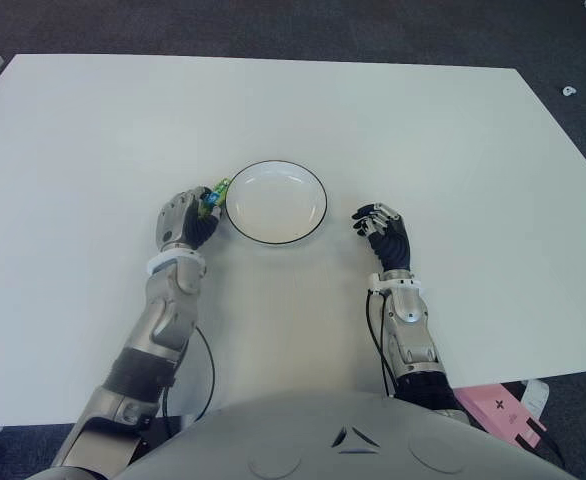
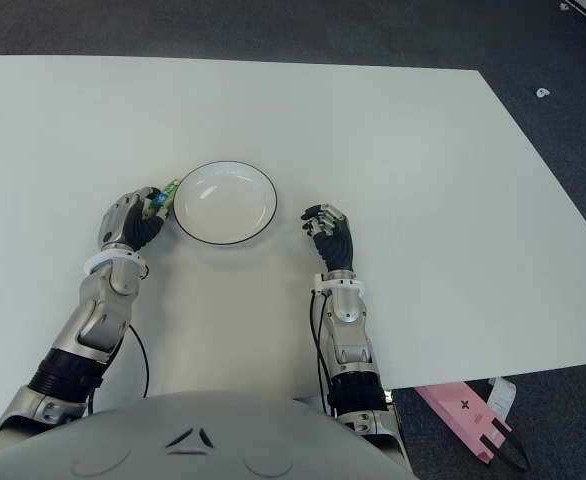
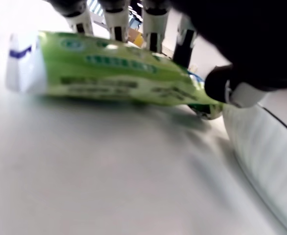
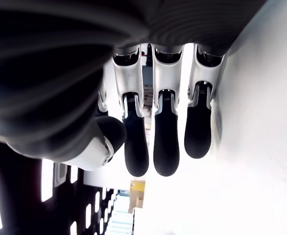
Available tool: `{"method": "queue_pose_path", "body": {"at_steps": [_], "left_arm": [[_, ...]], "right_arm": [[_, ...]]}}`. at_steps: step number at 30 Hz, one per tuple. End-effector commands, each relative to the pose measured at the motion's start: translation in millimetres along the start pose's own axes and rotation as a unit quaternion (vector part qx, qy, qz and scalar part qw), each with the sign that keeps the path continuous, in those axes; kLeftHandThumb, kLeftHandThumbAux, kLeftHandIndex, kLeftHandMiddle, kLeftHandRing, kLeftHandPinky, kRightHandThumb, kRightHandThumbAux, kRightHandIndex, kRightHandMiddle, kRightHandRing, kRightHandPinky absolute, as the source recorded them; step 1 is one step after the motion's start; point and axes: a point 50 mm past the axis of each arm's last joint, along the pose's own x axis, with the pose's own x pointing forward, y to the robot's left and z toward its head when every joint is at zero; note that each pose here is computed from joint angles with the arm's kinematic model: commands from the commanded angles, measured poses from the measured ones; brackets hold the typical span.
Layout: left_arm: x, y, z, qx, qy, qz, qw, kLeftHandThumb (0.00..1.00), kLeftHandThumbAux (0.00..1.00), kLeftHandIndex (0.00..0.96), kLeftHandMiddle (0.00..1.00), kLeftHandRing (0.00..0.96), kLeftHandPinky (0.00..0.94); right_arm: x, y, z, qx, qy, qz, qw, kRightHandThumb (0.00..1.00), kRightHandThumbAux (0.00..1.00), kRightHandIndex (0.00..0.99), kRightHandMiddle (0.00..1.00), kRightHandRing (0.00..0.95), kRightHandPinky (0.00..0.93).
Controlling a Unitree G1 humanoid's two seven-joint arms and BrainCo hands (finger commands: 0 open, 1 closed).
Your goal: Put the toothpaste on the table into the plate.
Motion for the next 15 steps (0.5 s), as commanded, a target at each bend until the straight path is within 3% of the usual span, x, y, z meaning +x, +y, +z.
{"method": "queue_pose_path", "body": {"at_steps": [1, 3, 6, 9, 15], "left_arm": [[-21.6, -35.5, -36.2, -0.017, 0.089, -0.054, 0.994, 0.701, 0.556, 0.418, 0.443, 0.439, 0.490], [-21.2, -35.9, -37.5, -0.025, 0.086, -0.037, 0.995, 0.717, 0.632, 0.430, 0.509, 0.518, 0.565], [-21.2, -35.9, -37.6, -0.033, 0.078, -0.015, 0.996, 0.801, 0.655, 0.405, 0.520, 0.660, 0.699], [-22.1, -35.0, -36.5, -0.036, 0.067, 0.003, 0.997, 0.831, 0.662, 0.399, 0.535, 0.734, 0.781], [-22.6, -33.9, -36.0, -0.023, 0.050, 0.026, 0.998, 0.848, 0.666, 0.398, 0.548, 0.797, 0.836]], "right_arm": [[-11.4, -3.5, -21.5, 0.001, 0.061, -0.006, 0.998, 0.707, 0.732, 0.430, 0.501, 0.523, 0.536], [-11.4, -4.0, -21.8, 0.001, 0.061, -0.006, 0.998, 0.706, 0.731, 0.429, 0.500, 0.525, 0.535], [-11.6, -4.6, -21.6, 0.000, 0.058, -0.006, 0.998, 0.707, 0.731, 0.429, 0.503, 0.525, 0.533], [-11.6, -4.8, -21.8, 0.000, 0.060, -0.007, 0.998, 0.707, 0.731, 0.429, 0.503, 0.524, 0.526], [-11.9, -5.1, -22.1, 0.002, 0.065, -0.009, 0.998, 0.707, 0.731, 0.429, 0.502, 0.521, 0.524]]}}
